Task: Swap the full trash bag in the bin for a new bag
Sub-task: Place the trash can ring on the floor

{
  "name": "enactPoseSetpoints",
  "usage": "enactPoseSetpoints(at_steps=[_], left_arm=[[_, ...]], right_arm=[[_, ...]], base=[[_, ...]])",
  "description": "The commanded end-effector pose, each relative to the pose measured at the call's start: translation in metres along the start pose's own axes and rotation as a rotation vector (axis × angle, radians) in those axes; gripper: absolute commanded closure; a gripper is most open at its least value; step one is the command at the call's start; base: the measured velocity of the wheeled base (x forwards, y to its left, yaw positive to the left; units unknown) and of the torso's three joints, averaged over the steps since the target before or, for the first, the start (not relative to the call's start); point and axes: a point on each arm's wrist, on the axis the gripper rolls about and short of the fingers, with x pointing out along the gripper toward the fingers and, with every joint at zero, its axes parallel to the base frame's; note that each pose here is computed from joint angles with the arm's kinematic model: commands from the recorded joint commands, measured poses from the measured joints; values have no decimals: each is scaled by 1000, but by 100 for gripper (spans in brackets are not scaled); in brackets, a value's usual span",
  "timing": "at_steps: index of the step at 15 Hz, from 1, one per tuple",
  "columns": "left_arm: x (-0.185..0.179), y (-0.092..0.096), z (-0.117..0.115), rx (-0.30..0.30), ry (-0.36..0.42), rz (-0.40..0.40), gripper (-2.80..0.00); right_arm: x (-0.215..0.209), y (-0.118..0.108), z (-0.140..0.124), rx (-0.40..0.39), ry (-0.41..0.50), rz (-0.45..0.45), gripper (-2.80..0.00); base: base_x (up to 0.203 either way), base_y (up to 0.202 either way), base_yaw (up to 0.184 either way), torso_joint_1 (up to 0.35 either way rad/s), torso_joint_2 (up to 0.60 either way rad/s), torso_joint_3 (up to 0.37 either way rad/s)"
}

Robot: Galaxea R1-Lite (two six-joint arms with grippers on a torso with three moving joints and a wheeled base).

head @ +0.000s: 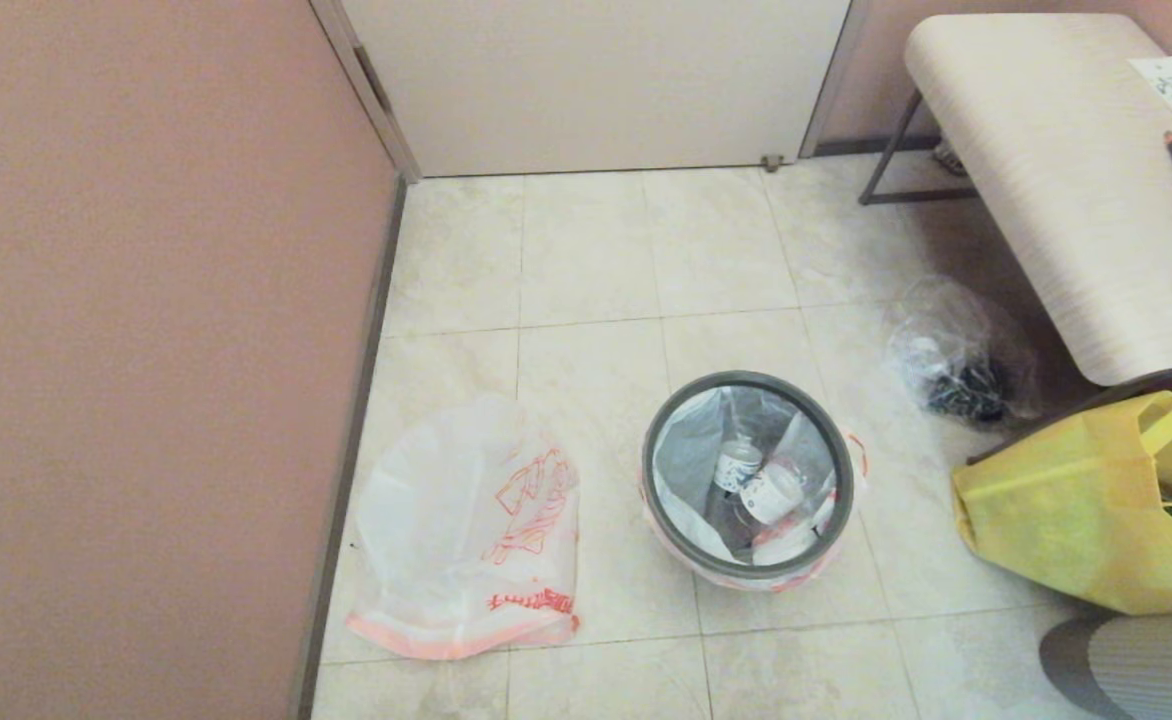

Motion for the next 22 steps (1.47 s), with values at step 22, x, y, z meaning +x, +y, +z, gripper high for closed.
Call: enactPoseSetpoints(at_steps=[22], left_arm=[[0,0,-1,0,5,0,0]], right_arm=[[10,0,105,-79,-31,-11,0]], base=[[0,0,0,0,0,0]])
